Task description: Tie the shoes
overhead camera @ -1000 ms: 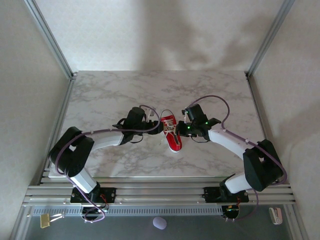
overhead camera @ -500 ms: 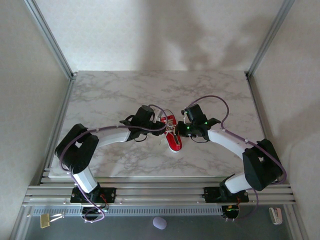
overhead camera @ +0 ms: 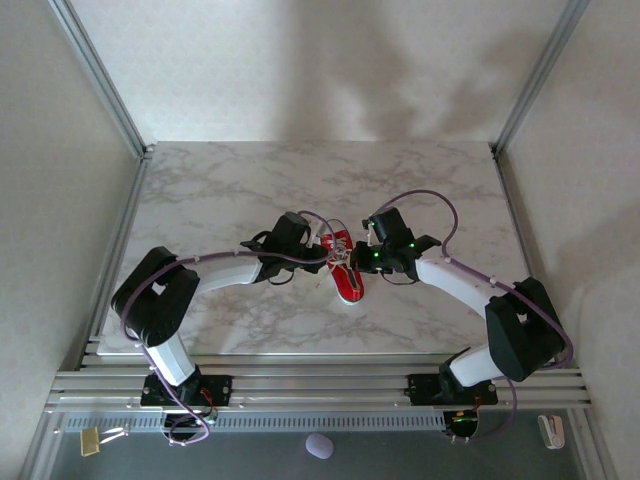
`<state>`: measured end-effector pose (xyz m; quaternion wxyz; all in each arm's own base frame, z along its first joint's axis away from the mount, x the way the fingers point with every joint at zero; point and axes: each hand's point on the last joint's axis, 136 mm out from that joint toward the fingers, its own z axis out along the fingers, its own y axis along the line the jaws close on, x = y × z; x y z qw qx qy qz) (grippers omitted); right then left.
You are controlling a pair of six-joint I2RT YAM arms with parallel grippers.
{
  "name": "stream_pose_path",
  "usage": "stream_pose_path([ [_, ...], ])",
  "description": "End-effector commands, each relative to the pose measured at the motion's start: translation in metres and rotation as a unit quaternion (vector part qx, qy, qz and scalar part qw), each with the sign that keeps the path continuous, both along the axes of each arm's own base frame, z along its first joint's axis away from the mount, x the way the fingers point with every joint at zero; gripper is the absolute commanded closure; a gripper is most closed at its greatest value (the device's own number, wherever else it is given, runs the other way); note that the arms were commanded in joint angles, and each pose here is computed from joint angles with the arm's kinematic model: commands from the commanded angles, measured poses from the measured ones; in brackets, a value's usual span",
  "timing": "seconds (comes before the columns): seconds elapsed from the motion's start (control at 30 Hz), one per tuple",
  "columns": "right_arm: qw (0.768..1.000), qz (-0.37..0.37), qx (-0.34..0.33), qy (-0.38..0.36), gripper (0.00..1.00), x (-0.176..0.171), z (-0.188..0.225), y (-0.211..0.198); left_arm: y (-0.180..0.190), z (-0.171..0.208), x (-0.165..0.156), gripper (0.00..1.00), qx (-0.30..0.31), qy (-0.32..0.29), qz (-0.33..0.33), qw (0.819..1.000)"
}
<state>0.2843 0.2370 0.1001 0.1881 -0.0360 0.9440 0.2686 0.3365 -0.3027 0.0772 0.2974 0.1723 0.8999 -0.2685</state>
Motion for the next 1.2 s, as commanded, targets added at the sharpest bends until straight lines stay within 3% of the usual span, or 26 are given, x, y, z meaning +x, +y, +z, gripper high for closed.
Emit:
stream_pose_path([
  [0.0,1.000,-0.009,-0.018,-0.005,1.00,0.003,0.003,-0.003,0.003,0.007,-0.004,0.94,-0.002,-0.011,0.005,1.000],
  [0.57,0.989,-0.082,-0.124,0.002,1.00,0.006,-0.013,-0.046,0.023,0.015,-0.001,1.00,-0.063,-0.007,0.056,0.996],
  [1.17,0.984,-0.094,-0.149,-0.010,1.00,0.003,-0.010,-0.060,0.040,0.027,0.017,1.00,-0.125,-0.007,0.107,0.986],
])
